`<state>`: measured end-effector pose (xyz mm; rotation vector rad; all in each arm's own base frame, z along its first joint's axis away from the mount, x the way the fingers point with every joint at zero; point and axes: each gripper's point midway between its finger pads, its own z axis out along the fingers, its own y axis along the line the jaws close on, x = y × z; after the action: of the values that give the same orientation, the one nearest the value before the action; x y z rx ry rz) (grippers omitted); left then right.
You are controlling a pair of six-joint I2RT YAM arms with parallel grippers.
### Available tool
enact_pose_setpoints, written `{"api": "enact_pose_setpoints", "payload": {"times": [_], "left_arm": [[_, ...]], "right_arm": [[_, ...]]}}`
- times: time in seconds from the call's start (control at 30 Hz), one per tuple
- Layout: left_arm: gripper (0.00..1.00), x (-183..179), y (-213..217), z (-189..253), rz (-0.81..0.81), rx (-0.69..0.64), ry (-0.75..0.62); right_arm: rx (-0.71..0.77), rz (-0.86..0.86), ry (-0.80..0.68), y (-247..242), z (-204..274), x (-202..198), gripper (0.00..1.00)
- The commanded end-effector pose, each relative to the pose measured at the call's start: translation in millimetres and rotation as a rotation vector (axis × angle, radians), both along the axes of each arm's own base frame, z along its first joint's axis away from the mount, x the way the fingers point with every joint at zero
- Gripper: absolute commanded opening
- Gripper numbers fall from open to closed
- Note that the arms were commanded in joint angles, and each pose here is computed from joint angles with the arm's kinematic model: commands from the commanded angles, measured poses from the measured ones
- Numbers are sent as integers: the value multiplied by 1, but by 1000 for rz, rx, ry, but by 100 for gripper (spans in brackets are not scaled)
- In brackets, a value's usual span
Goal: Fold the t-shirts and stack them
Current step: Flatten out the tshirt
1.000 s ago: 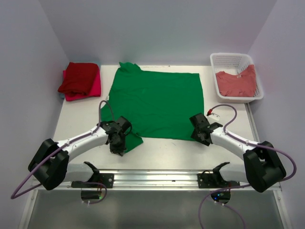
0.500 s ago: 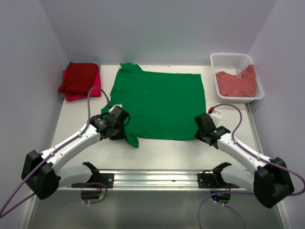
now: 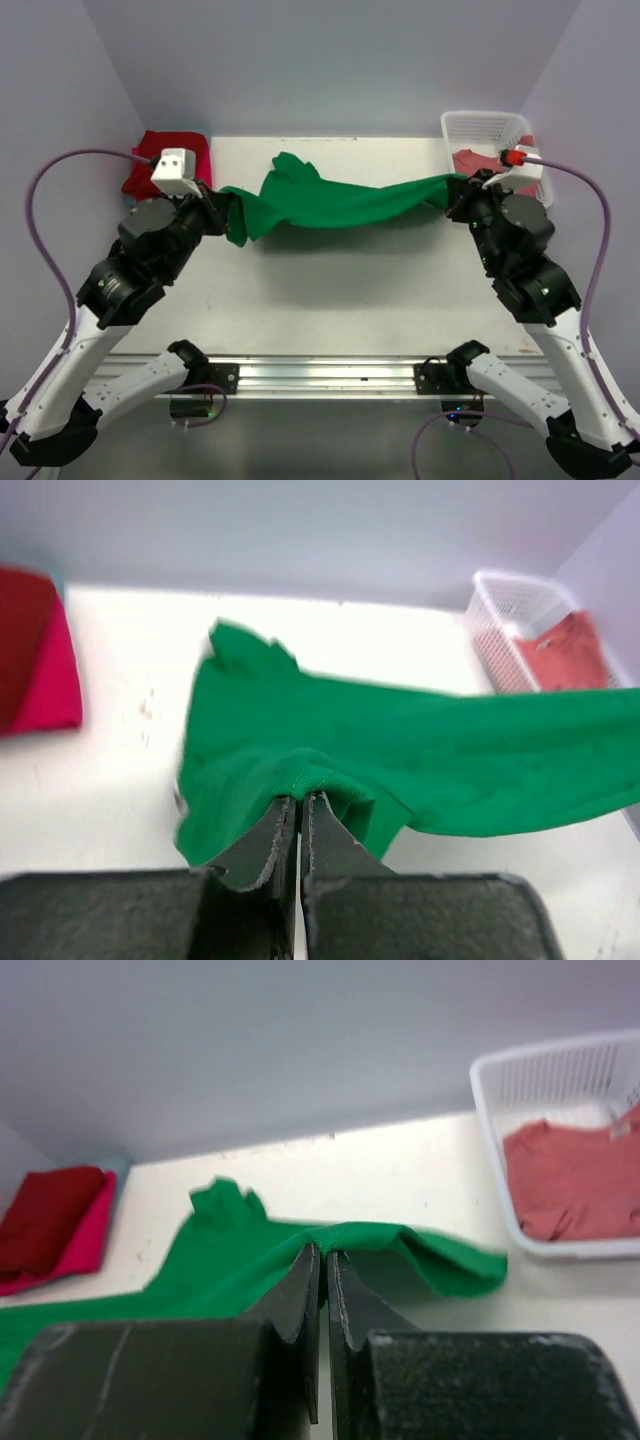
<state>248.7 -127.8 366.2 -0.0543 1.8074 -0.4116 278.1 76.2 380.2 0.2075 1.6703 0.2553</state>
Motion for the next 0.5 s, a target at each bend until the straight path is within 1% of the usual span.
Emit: {"api": "enact_pose_setpoints", "payload": {"times": [0.0,0.03,0.07,0.13,0.17,0.23,0.27,0.3,0.33,0.37,0.4,0.43,0.47], "left_arm": [[0,-10,13,91,-37,12,-315],[0,-13,14,104,-53,36,-371],[0,-19,18,127,-50,6,-457],[0,-22,21,148,-51,30,-552],[0,-21,19,163,-47,16,-603],[0,-14,16,178,-33,28,-662],[0,4,9,176,-12,86,-652],[0,14,7,176,12,108,-646],[0,28,9,176,65,149,-629],[0,52,-4,176,81,191,-600],[0,64,-9,176,98,219,-585],[0,76,-23,172,50,258,-566],[0,103,-36,181,27,268,-551]], "right_arm": [[-71,37,-188,-8,66,-15,0],[-82,47,-255,-8,85,-17,0],[-88,59,-290,-6,94,-19,0],[-106,75,-370,-4,116,-19,0],[-125,87,-383,1,120,-14,0],[-156,82,-409,5,130,-4,0],[-181,60,-425,2,142,0,0],[-206,25,-365,7,131,25,0],[-228,0,-332,6,129,36,0],[-231,-30,-350,3,149,39,0],[-275,-66,-272,10,131,72,0],[-288,-83,-229,7,125,86,0],[-268,-87,-249,6,146,96,0]]}}
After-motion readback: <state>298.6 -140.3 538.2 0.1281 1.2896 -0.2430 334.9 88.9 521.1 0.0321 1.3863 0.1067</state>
